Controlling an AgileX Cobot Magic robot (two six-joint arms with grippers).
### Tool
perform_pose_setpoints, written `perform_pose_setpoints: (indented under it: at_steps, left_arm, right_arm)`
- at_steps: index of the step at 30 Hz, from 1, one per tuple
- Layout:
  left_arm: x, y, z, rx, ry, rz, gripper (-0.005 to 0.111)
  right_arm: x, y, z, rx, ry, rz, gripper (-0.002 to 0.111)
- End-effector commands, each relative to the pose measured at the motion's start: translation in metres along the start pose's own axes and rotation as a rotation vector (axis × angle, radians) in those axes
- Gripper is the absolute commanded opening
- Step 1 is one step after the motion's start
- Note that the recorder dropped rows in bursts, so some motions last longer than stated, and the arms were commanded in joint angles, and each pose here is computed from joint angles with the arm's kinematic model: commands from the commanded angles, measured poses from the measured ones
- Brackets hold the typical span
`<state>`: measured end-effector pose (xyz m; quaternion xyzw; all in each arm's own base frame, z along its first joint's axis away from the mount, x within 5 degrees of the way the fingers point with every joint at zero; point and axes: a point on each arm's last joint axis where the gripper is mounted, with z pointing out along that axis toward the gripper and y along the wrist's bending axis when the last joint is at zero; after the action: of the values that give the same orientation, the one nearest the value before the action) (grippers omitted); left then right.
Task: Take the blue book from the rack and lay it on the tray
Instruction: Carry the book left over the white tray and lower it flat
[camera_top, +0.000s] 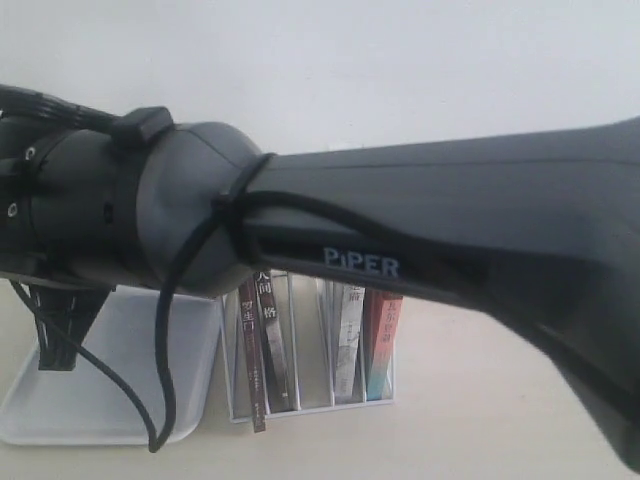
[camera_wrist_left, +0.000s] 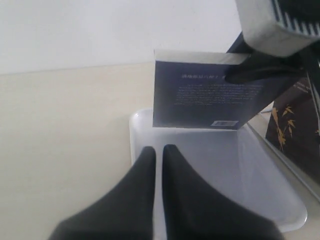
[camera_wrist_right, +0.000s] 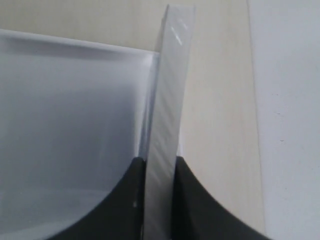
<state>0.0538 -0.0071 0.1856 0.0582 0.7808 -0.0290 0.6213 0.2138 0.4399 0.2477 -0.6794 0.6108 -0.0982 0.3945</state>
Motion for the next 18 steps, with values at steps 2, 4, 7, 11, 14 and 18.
perform_pose_setpoints:
  at_steps: [2,4,7,11,14,18]
  left_arm:
    - [0.001,0.000,0.000,-0.004,-0.001,-0.007,0.005]
    - [0.001,0.000,0.000,-0.004,-0.001,-0.007,0.005]
    - [0.001,0.000,0.000,-0.004,-0.001,-0.007,0.005]
    - [0.001,0.000,0.000,-0.004,-0.001,-0.007,0.005]
    - [0.001,0.000,0.000,-0.004,-0.001,-0.007,0.005]
    - [0.001,0.000,0.000,-0.004,-0.001,-0.007,0.005]
  right_arm:
    - [-0.001,0.013,0.007,-0.087,-0.010,-0.059,0.000]
    - [-0.001,0.019,0.010,-0.134,-0.011,-0.069,0.000]
    - [0.000,0.028,0.016,-0.185,-0.009,-0.069,0.000]
    - [0.004,0.035,0.023,-0.215,0.027,-0.066,0.000]
    - [0.007,0.039,0.027,-0.233,0.053,-0.064,0.000]
    - [0.006,0.043,0.027,-0.267,0.046,-0.024,0.000]
